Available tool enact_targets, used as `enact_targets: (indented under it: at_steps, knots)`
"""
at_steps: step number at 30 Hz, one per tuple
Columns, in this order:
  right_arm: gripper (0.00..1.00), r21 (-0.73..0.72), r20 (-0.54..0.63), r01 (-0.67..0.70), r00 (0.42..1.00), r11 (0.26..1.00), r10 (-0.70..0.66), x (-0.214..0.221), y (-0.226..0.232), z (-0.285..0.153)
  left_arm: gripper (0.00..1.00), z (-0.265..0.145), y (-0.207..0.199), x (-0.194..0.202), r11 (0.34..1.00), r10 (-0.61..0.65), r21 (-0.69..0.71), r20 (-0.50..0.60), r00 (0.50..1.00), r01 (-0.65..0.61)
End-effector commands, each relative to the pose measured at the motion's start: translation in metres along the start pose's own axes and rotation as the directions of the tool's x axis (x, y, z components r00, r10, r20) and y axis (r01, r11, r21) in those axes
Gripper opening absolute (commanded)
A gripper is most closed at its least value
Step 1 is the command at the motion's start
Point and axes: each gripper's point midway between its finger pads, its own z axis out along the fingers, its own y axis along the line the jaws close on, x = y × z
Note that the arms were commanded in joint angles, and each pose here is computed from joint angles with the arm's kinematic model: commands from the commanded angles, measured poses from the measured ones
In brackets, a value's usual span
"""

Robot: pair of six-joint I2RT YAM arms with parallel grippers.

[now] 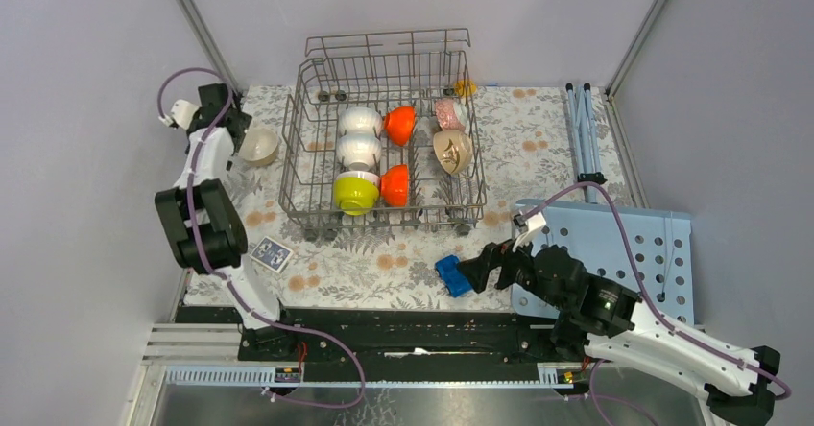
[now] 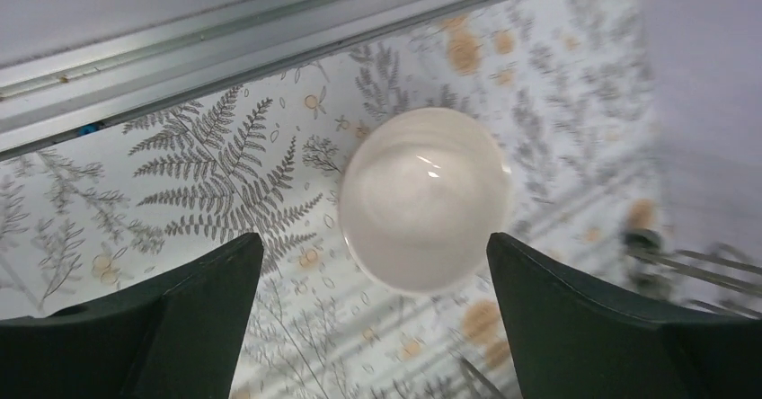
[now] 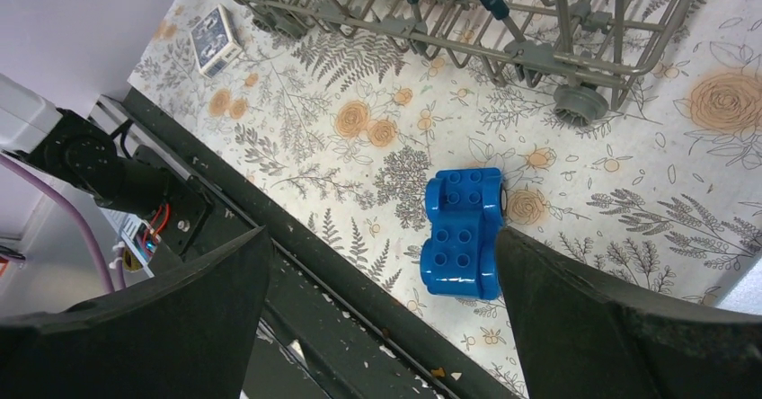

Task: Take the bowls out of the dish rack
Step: Pick up the bowl from the dish rack.

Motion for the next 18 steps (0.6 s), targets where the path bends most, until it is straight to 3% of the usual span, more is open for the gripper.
enact_targets:
  at_steps: [1, 9, 13, 18]
  knots:
    - [1.00, 0.003, 0.064, 0.003, 0.998, 1.000, -0.003, -0.035, 0.011, -0.012, 0.99, -0.085, -0.027, -0.052, 0.976, -0.131, 0.184, 0.082, 0.988, 0.114]
    - [1.00, 0.063, 0.125, -0.001, 0.992, 0.998, -0.007, -0.081, 0.022, -0.023, 0.99, -0.239, -0.057, -0.055, 0.880, -0.057, 0.472, 0.202, 0.978, -0.047]
    - [1.00, 0.138, 0.179, 0.001, 0.984, 0.990, -0.026, -0.107, 0.022, -0.014, 0.99, -0.301, -0.056, -0.036, 0.726, -0.025, 0.678, 0.198, 0.980, -0.118]
    - [1.00, 0.214, 0.235, 0.048, 0.967, 0.976, -0.099, -0.146, 0.034, 0.007, 0.99, -0.346, -0.060, 0.004, 0.568, 0.128, 0.781, 0.225, 0.966, -0.258]
